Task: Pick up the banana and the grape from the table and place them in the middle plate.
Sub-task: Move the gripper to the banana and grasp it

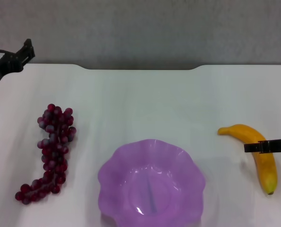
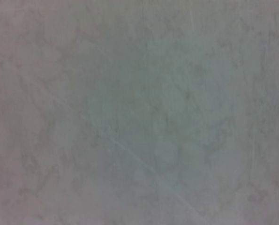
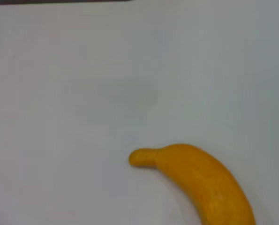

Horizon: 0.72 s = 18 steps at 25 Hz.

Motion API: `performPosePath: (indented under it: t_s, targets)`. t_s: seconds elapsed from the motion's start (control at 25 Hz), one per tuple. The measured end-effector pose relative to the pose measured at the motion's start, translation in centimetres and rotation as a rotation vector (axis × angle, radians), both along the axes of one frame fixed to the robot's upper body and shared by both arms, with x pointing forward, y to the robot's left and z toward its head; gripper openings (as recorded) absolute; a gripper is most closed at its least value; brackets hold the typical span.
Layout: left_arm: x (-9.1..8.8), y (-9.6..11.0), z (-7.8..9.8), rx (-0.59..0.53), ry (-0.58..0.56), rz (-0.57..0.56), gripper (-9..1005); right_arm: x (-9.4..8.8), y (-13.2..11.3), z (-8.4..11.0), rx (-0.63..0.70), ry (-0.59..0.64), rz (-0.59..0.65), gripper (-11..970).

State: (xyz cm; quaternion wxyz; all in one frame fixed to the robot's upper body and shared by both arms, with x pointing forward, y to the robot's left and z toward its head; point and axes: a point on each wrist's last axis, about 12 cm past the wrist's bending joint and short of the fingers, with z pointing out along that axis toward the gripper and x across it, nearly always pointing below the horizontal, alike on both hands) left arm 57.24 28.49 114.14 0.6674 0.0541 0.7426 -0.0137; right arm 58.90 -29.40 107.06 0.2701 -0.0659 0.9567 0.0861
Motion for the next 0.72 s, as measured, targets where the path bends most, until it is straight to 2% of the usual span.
performPosePath:
  t_s: [0.44,0.72]
  targets:
    - [0.0,0.1,0.0,0.001,0.0,0.003,870,0.0,-2.3,0.2,-0.083,0.015,-0.076,800]
    - [0.0,0.0,0.0,0.001,-0.001,0.0,870,0.0,-2.3,0.2,-0.094,0.015,-0.074,799]
